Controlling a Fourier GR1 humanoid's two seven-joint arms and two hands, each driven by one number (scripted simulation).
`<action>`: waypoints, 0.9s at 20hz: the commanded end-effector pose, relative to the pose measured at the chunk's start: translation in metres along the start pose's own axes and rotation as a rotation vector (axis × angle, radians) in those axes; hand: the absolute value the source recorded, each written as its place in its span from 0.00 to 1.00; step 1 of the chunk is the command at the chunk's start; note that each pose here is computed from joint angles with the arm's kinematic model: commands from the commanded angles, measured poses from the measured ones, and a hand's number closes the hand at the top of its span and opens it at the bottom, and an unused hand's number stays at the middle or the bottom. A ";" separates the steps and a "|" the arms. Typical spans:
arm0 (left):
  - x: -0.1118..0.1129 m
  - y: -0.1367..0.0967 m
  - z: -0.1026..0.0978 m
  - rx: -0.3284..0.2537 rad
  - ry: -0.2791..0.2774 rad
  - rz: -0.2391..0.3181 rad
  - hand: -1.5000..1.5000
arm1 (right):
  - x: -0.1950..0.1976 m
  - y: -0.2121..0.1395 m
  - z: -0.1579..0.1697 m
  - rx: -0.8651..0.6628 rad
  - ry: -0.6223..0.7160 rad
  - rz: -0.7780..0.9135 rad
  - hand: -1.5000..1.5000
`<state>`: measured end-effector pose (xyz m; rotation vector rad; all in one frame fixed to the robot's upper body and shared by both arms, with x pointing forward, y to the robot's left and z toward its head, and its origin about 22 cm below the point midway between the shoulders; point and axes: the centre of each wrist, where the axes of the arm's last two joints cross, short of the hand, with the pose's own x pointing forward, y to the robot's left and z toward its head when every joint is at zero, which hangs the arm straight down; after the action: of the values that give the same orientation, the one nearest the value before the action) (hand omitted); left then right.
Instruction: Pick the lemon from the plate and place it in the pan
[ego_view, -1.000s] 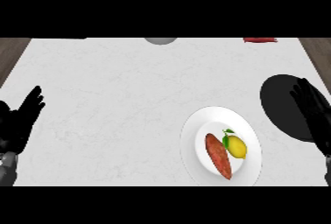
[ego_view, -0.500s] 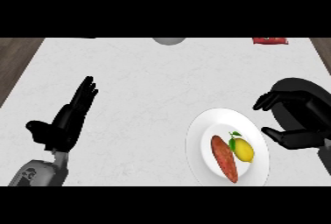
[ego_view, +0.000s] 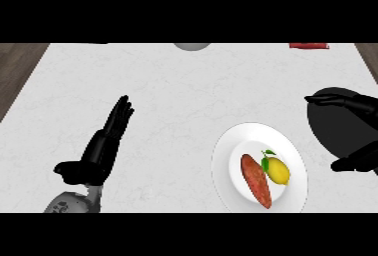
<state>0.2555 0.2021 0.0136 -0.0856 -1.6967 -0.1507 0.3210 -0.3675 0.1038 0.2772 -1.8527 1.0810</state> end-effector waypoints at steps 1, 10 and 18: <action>-0.003 -0.009 0.003 0.004 -0.003 0.003 0.50 | 0.004 -0.012 -0.005 0.195 -0.087 0.017 0.00; 0.000 -0.010 0.012 0.006 -0.008 -0.001 0.50 | 0.017 0.018 -0.063 0.486 0.044 0.353 0.00; 0.005 0.000 0.004 0.017 0.013 0.009 0.50 | -0.009 0.085 -0.081 0.685 0.092 0.641 0.00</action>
<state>0.2485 0.2023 0.0118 -0.0742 -1.6949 -0.1366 0.3279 -0.2755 0.0848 0.0742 -1.5088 1.9815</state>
